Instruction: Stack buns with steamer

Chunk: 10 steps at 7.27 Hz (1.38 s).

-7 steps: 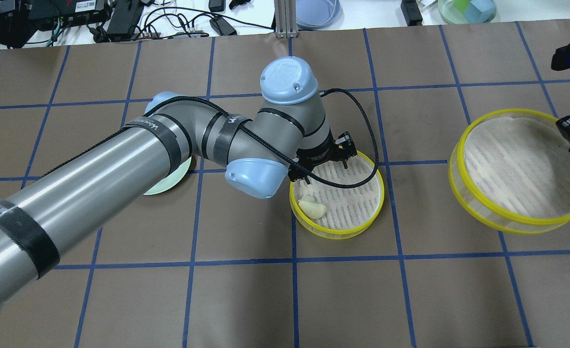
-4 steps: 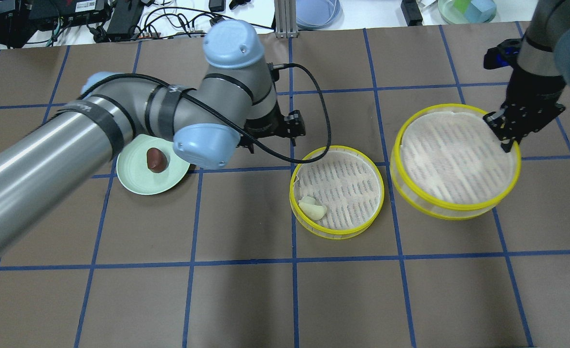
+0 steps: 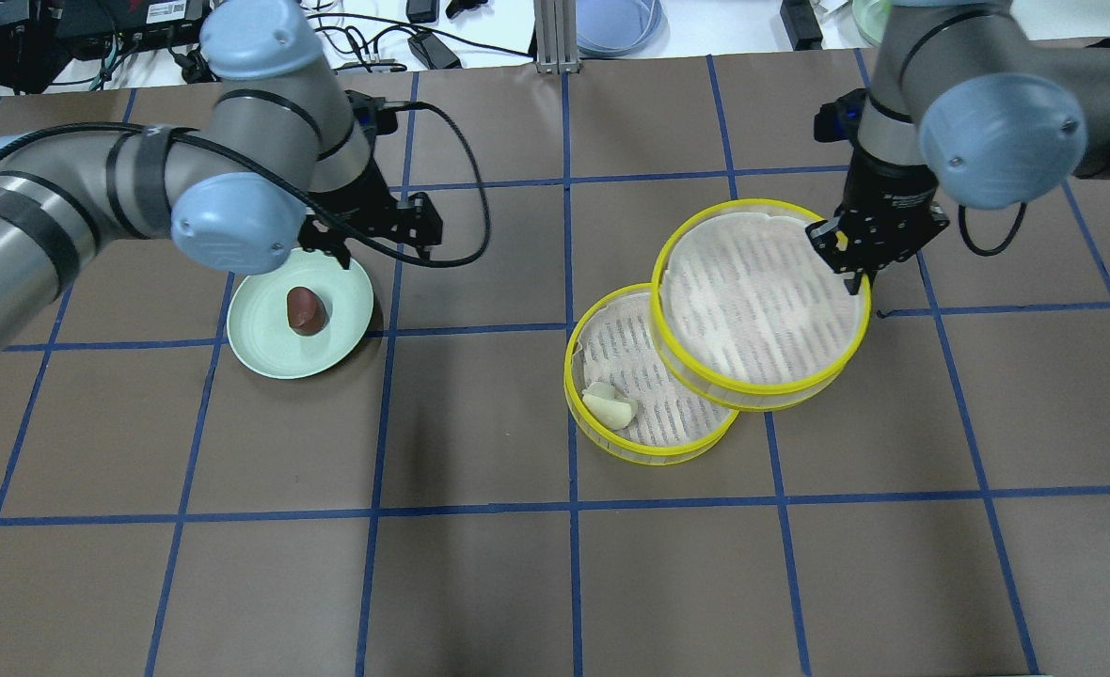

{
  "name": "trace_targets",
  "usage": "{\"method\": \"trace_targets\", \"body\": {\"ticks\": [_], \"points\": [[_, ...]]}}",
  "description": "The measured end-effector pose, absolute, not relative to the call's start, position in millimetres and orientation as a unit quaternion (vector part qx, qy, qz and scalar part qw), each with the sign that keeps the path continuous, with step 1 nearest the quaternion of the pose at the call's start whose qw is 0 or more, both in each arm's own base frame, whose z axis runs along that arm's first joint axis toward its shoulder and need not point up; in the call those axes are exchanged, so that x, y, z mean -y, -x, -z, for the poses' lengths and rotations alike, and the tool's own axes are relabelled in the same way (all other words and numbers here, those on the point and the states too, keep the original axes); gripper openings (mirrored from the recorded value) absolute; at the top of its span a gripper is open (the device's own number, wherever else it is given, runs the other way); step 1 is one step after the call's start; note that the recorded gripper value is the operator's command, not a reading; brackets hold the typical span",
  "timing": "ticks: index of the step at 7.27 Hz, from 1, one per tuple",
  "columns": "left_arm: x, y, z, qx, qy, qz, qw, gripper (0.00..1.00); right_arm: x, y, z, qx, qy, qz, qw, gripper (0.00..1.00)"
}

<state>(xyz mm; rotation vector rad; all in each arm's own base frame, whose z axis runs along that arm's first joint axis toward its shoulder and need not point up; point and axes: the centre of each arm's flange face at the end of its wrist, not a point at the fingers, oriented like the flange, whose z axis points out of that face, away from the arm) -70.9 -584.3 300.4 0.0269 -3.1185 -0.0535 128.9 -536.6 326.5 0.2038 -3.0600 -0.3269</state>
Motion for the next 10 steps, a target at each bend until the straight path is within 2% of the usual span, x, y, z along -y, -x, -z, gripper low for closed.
{"method": "trace_targets", "body": {"ticks": [2, 7, 8, 9, 10], "points": [[591.9, 36.1, -272.4, 0.999, -0.013, 0.036, 0.014, 0.98, 529.6, -161.1, -311.3, 0.990, -0.089, 0.107, 0.030, 0.00], [612.1, 22.4, -212.2, 0.999, -0.012, 0.041, 0.017, 0.97, 520.6, -170.7, -279.9, 0.991, -0.095, 0.085, 0.032, 0.00], [611.7, 22.2, -203.2, 0.999, -0.013, 0.048, 0.018, 0.60, 521.0, -170.8, -277.5, 0.991, -0.093, 0.086, 0.034, 0.00], [610.7, 22.1, -196.9, 0.998, -0.013, 0.053, 0.019, 0.36, 521.3, -170.7, -275.8, 0.991, -0.092, 0.088, 0.036, 0.00], [609.8, 21.9, -193.3, 0.998, -0.012, 0.056, 0.020, 0.22, 521.8, -170.9, -274.6, 0.991, -0.090, 0.088, 0.036, 0.00]]}}
